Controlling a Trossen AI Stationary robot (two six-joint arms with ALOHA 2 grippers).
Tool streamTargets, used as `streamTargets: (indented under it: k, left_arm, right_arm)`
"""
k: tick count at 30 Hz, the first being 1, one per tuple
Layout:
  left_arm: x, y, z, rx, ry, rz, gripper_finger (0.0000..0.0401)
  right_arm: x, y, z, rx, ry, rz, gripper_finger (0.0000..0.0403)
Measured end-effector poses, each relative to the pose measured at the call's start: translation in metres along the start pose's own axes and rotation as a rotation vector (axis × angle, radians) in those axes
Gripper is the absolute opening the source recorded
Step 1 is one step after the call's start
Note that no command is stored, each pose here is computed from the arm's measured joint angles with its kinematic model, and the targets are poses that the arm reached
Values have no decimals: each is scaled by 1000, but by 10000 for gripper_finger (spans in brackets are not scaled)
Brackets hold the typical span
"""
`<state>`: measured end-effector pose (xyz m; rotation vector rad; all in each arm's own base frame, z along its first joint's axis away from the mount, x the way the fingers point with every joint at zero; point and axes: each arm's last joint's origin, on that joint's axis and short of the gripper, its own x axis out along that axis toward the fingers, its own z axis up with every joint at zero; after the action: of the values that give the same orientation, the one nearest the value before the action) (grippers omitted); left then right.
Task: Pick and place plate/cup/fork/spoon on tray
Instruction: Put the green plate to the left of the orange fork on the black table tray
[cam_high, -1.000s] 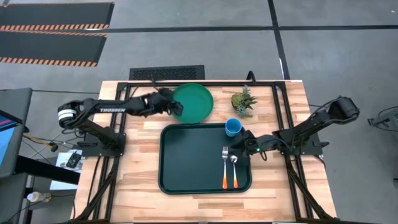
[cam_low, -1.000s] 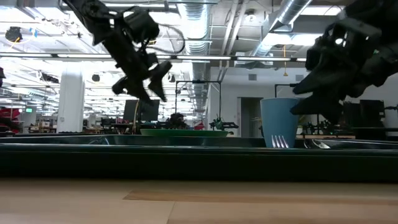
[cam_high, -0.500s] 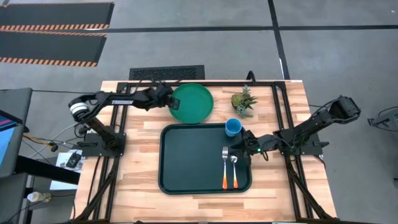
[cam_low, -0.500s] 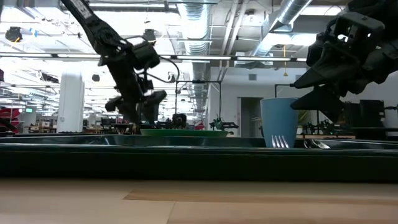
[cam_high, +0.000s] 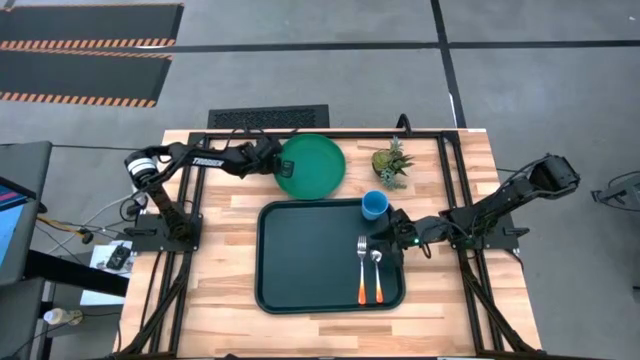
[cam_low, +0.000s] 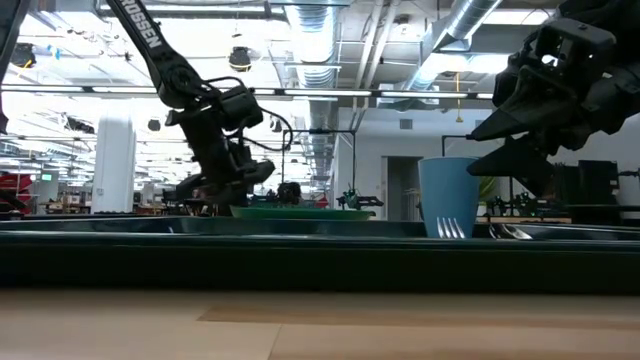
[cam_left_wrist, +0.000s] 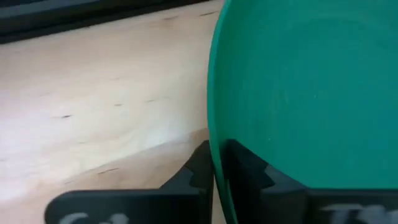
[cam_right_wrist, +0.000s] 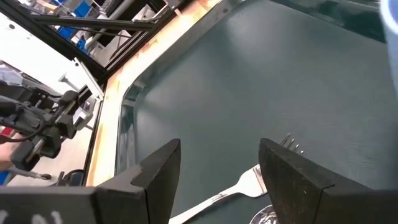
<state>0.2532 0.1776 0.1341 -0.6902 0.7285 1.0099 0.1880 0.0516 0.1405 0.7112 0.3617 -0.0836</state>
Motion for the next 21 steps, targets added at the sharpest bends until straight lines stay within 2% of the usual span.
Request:
streamTargets:
  k: [14,21]
  left_arm:
    - [-10,-9,9,-4,-87,-93,1]
    - [-33,-8,21,27,-167,-105,1]
  right_arm:
    - [1,5,4,7,-9,10,240]
    - [2,5,5,11,-18,10,240]
